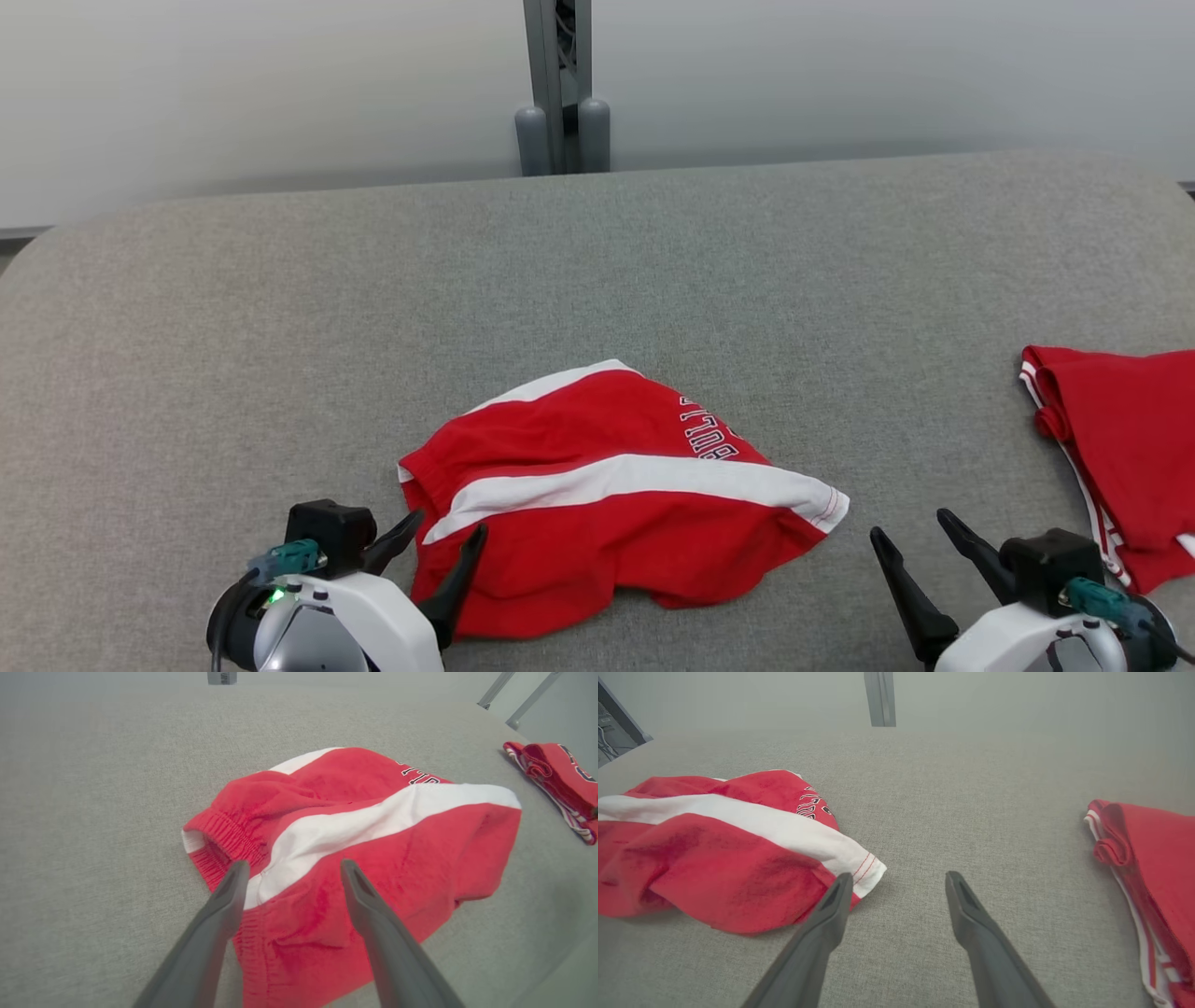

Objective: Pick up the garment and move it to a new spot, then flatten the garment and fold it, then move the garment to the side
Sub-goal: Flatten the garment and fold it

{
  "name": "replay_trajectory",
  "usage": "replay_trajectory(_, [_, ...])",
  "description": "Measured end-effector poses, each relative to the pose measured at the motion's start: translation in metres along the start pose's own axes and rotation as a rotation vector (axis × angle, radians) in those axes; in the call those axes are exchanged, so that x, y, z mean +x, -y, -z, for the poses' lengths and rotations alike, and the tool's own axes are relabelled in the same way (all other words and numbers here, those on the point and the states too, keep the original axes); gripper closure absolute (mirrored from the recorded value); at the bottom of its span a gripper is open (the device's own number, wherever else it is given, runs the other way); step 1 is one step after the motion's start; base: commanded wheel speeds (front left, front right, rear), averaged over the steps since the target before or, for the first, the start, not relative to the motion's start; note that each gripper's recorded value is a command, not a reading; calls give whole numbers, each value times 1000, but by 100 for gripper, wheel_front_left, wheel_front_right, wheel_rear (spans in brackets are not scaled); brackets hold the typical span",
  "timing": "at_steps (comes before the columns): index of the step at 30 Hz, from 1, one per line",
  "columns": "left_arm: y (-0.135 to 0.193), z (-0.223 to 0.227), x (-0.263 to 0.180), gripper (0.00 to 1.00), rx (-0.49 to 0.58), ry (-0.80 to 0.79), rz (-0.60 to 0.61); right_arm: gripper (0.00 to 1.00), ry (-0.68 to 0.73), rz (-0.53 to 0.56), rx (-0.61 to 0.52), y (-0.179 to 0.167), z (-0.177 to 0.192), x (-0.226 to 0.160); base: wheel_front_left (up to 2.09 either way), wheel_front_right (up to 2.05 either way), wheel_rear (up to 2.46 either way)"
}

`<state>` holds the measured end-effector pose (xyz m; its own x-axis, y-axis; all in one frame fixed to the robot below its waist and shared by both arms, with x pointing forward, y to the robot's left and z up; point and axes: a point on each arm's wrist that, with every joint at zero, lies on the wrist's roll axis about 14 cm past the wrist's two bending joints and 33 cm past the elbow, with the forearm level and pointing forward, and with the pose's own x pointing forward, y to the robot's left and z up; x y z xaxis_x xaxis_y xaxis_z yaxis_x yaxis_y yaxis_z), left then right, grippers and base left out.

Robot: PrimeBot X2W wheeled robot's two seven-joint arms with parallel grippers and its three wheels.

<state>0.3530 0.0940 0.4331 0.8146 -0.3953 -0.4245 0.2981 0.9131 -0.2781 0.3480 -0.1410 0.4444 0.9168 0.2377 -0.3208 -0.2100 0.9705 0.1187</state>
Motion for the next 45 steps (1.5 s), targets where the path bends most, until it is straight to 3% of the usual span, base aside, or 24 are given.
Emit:
replay_trajectory(13, [-9, 8, 16, 1, -36, -73, 9, 0, -118, -119, -5, -16, 31, 45, 0, 0, 0])
replay_trajectory(14, [-9, 9, 16, 19, -37, -78, 11, 0, -124, -126, -7, -17, 33, 48, 0, 0, 0])
replay_trajectory(15, [-9, 11, 17, 19, -41, -86, 18, 0, -129, -136, -6, -20, 35, 50, 0, 0, 0])
replay_trajectory(16, [-8, 13, 18, 50, -46, -98, 24, 0, -128, -146, 0, -22, 35, 53, 0, 0, 0])
replay_trajectory(17, [-7, 13, 19, 65, -50, -95, 29, 0, -122, -151, 4, -23, 34, 56, 0, 0, 0])
replay_trajectory(18, [-7, 11, 21, 93, -50, -92, 34, 32, -122, -161, 2, -26, 34, 58, 0, 0, 0])
replay_trajectory(19, [-6, 10, 22, 100, -46, -92, 40, 65, -123, -171, 8, -28, 35, 60, 0, 0, 0])
replay_trajectory(20, [-7, 7, 23, 100, -49, -79, 40, 100, -117, -177, 19, -29, 34, 61, 0, 0, 0])
replay_trajectory(32, [-11, -39, 25, 100, 26, 86, 19, 100, 107, -176, 7, -23, -19, 63, 0, 0, 0])
replay_trajectory(37, [-10, -88, 20, 100, 90, 236, 2, 100, 244, -172, -35, -19, -66, 60, 0, 0, 0])
replay_trajectory(45, [0, -177, -4, 100, 146, 520, -14, 100, 548, -138, -107, -13, -174, 39, 0, 0, 0])
